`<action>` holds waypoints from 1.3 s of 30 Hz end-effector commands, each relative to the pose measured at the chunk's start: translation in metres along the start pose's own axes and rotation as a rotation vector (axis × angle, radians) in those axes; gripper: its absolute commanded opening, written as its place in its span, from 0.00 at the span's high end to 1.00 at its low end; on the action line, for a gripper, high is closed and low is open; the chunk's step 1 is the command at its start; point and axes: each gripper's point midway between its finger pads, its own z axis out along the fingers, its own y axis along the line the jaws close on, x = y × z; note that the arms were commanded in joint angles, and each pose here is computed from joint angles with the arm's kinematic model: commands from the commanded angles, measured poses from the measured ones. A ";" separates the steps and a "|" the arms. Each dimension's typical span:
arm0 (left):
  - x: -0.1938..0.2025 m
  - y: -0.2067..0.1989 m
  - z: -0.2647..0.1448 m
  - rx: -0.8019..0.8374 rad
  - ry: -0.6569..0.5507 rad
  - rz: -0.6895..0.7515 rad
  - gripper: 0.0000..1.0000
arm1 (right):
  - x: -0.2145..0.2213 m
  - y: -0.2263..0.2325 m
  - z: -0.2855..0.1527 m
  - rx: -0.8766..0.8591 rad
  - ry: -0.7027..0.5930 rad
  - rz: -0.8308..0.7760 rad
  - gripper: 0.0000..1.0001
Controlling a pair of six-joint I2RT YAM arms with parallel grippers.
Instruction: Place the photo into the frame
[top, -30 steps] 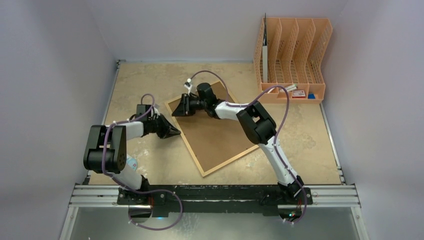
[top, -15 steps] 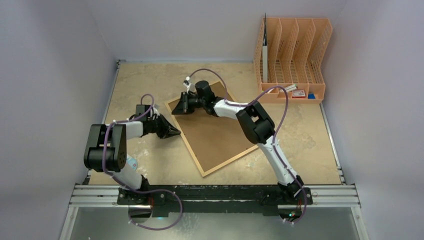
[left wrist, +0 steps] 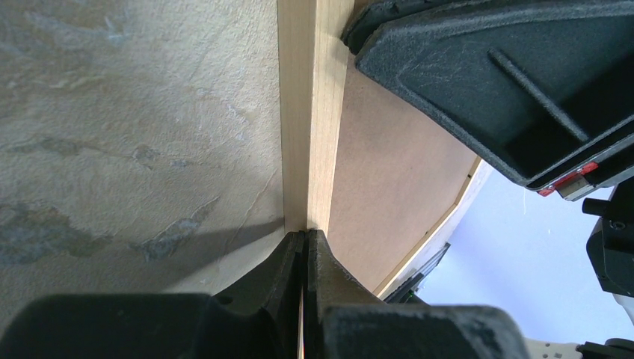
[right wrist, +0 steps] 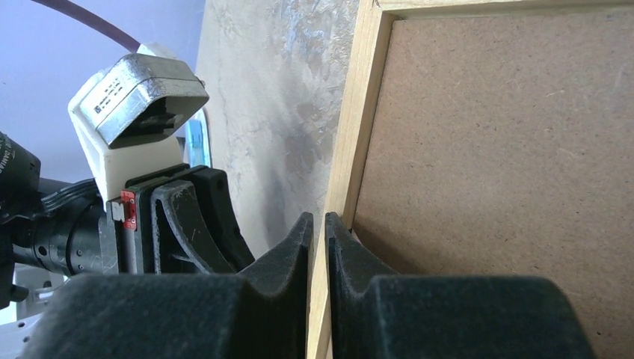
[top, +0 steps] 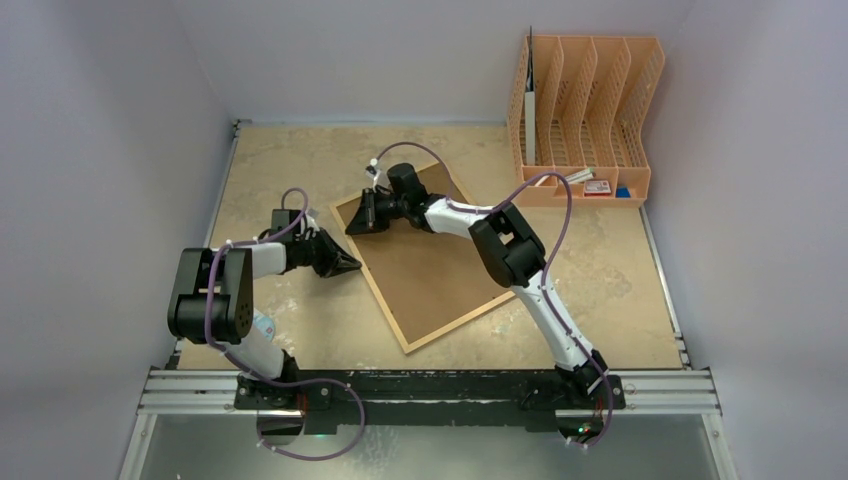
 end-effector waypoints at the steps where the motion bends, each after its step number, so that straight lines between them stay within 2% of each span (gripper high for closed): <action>1: 0.023 0.069 0.002 -0.260 0.029 -0.065 0.96 | 0.017 -0.017 0.003 0.047 0.053 0.019 0.86; 22: 0.018 0.074 -0.002 -0.276 0.012 -0.071 0.96 | 0.020 -0.064 -0.019 0.168 0.048 0.060 0.88; 29: 0.016 0.073 -0.003 -0.274 0.010 -0.072 0.97 | 0.019 -0.070 -0.018 0.175 0.059 0.052 0.88; 39: 0.011 0.067 -0.004 -0.263 0.000 -0.065 0.97 | 0.020 -0.090 -0.017 0.276 0.059 0.006 0.86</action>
